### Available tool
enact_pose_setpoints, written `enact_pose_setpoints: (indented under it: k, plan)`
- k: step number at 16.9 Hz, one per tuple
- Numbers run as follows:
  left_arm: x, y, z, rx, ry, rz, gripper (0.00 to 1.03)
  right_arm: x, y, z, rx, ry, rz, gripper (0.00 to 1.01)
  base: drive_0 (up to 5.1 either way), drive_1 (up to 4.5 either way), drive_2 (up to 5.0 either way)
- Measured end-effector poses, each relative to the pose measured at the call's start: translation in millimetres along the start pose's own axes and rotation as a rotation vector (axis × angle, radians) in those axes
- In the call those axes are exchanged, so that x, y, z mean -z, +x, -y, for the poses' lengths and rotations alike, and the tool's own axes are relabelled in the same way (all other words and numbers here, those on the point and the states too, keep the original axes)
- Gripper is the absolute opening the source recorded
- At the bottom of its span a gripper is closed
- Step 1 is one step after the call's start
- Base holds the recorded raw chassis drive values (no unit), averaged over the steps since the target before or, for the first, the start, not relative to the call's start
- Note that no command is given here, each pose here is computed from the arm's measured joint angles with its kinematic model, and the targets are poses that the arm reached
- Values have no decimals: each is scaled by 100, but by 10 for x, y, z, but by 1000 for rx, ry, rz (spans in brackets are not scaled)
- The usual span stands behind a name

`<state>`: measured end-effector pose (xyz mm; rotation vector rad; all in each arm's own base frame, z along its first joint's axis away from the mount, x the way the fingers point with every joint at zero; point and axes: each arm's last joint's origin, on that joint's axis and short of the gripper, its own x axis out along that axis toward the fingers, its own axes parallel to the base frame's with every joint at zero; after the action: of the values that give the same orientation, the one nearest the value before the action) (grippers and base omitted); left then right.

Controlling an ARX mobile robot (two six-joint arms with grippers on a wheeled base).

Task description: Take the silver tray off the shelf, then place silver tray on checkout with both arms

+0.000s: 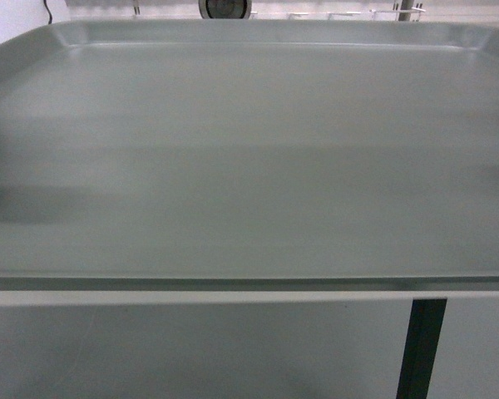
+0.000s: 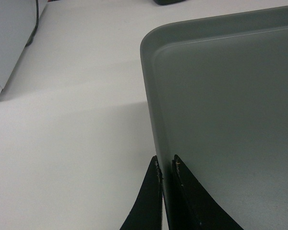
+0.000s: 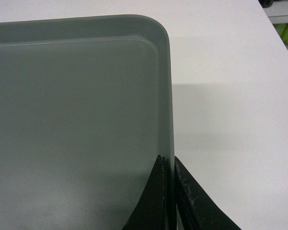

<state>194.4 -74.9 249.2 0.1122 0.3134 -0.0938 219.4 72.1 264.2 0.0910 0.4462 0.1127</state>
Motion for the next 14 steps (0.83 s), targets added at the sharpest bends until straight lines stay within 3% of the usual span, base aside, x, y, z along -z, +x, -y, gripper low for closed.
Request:
enact_pose_setpoints:
  k: [6, 14]
  plan:
    - [4, 11, 4, 1, 2, -3, 4, 4, 11, 0, 0, 0, -3, 3, -6, 389, -400]
    - [8, 11, 3, 0, 9, -7, 4, 6, 11, 0, 1, -1, -5, 3, 0, 0, 0]
